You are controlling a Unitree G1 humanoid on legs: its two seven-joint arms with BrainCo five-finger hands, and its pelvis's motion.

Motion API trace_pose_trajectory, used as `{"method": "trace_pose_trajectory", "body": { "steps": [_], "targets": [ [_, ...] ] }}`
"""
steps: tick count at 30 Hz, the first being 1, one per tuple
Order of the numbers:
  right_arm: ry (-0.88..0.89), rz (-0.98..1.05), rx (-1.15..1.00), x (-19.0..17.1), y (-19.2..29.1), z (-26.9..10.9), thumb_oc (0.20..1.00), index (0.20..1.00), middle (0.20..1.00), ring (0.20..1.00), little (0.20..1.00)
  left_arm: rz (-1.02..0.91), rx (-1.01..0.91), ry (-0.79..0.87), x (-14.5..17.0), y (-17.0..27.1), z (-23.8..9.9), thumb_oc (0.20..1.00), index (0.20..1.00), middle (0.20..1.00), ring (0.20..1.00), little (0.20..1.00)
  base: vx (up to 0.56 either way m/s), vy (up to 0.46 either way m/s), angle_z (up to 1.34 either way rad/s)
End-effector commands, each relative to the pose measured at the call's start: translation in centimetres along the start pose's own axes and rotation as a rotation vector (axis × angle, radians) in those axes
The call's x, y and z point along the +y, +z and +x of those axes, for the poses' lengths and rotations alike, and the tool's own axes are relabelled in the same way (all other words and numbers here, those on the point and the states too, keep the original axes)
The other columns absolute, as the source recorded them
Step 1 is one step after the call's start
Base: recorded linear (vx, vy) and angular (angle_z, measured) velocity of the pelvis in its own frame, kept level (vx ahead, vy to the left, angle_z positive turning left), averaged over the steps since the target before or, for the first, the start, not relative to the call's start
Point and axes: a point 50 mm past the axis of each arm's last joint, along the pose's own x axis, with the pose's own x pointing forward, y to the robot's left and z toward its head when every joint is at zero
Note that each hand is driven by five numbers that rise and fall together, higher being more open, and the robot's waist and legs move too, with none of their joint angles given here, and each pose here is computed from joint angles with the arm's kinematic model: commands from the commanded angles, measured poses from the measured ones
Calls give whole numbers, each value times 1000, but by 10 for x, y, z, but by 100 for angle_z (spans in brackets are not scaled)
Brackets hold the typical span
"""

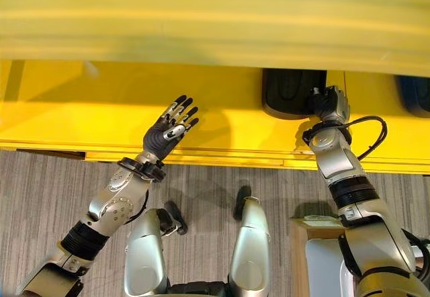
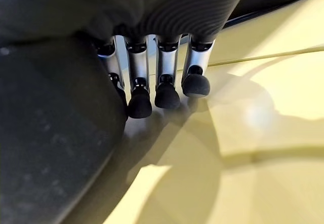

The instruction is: Move parts from the plastic box to the shelf.

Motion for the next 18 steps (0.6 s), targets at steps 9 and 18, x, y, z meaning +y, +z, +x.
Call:
{"method": "trace_pose_trajectory", "body": {
  "steps": [9,18],
  "targets": [
    [-39,-114,84,2,-23,6,200,200,200,200,200,-34,-75,-69,-20,8,-3,1000,1000,1000,1000,1000,0,0,0],
    [-77,-176,59,-14,-11,18,200,200,200,200,200,-37,-55,-84,-20,6,-5,1000,1000,1000,1000,1000,0,0,0]
  ]
}}
